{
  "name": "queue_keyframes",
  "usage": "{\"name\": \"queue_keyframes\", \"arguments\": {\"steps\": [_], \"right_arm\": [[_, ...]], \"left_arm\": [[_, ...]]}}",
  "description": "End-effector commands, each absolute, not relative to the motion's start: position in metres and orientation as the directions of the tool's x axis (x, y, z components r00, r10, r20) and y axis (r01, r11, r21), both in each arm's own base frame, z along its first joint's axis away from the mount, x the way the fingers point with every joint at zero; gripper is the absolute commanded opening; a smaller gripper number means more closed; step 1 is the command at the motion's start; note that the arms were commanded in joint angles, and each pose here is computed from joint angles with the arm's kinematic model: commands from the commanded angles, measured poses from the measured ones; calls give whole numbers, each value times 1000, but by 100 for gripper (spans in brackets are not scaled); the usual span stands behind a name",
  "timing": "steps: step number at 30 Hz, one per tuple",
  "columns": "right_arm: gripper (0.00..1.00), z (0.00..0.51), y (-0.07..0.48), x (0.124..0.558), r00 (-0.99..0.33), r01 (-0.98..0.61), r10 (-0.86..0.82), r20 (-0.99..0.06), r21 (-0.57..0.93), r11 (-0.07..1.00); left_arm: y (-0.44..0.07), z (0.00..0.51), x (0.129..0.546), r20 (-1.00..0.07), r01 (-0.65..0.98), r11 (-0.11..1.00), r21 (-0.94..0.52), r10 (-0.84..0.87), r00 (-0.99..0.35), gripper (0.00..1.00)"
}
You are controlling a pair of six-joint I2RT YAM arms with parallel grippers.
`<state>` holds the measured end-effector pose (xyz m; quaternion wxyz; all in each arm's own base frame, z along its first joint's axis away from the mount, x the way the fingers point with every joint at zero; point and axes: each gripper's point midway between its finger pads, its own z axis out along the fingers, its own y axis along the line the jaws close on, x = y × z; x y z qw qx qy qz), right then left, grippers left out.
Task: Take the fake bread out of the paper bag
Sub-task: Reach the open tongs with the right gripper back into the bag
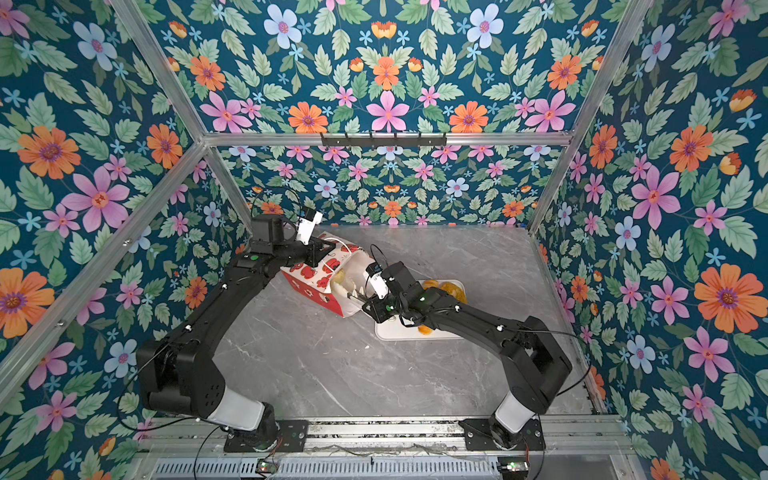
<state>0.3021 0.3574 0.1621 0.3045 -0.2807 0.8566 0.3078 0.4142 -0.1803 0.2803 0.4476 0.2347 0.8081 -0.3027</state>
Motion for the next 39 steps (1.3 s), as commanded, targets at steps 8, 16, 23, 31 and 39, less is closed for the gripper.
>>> {"name": "queue_keyframes", "arguments": {"steps": [8, 16, 23, 31, 39], "right_arm": [[37, 154, 372, 331, -666, -644, -212, -715, 409, 646], [39, 138, 380, 348, -687, -631, -198, -699, 439, 640], [40, 128, 390, 359, -703, -618, -179, -689, 467, 632], [42, 110, 397, 371, -727, -595, -170, -666, 487, 639], [41, 94, 408, 375, -746, -594, -192, -638, 507, 624]], "left_arm": [[-184, 293, 408, -877, 677, 683, -273, 113, -468, 0], [-186, 290, 403, -874, 682, 677, -277, 118, -472, 0], [-192, 285, 399, -871, 693, 662, -284, 124, -475, 0], [-201, 279, 398, -868, 708, 645, -288, 136, -478, 0], [-203, 278, 396, -871, 717, 635, -286, 139, -471, 0]]}}
